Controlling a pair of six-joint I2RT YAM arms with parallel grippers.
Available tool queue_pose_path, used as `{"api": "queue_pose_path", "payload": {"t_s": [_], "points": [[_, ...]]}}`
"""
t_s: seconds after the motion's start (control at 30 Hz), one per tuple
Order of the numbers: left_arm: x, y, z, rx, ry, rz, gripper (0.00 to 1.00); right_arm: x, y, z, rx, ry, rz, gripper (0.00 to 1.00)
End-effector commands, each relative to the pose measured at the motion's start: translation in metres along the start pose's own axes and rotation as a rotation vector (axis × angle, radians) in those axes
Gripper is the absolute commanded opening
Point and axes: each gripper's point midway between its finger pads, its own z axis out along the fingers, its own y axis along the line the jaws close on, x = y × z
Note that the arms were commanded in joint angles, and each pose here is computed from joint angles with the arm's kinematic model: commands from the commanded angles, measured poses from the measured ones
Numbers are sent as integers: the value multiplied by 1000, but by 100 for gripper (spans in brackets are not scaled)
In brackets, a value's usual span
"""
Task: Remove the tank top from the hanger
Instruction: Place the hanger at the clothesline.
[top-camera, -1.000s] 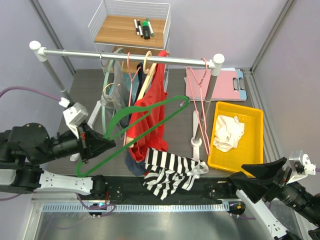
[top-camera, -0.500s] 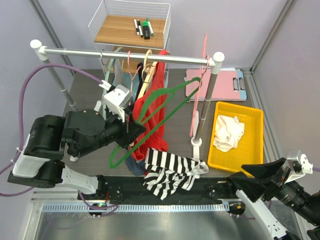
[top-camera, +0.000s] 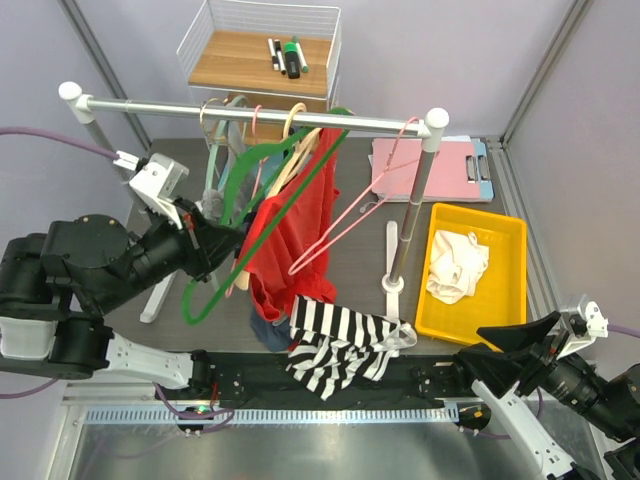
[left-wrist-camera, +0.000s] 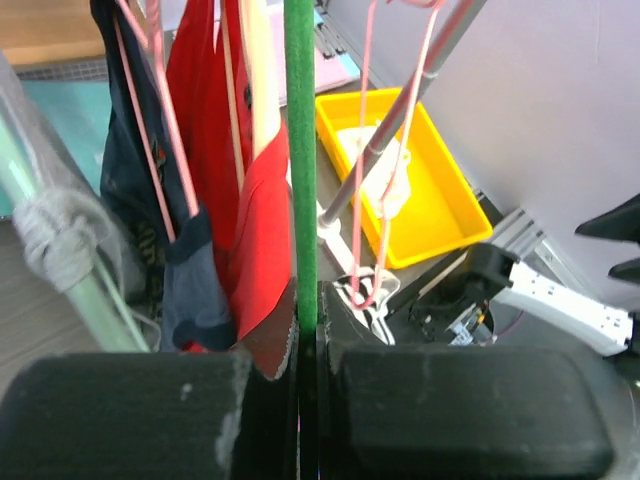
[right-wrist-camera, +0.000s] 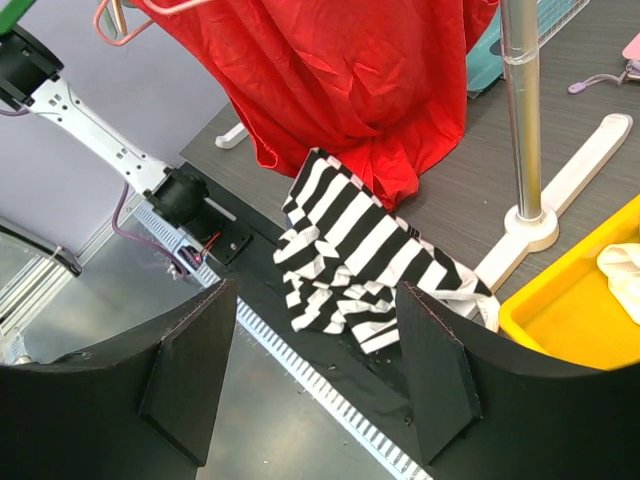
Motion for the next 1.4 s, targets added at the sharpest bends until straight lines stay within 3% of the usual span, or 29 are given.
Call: {"api": "queue_pose_path", "payload": {"t_s": [0.0,0.53,0.83,1.17,1.27,1.33,1.37], "points": [[-25,-22,30,-69,-80,24,0,-10,5,-1,-24,-46,-14,70],[-29,-39,87,-267,-138,182,0,-1,-3,9,-14,-20,16,70],[3,-43,128,-175,23,152,0,19,-21,35,12,52,64,70],[23,-27,137,-197,71,107,0,66,-54,86,45,188,193,70],[28,-24,135,-194,73,91,0,70,-62,101,50,178,214,71],[30,-21,132,-193,72,86,5,69,-67,110,47,164,213,74],[31,-21,131,-193,71,83,14,70,-67,115,42,172,230,75]]}}
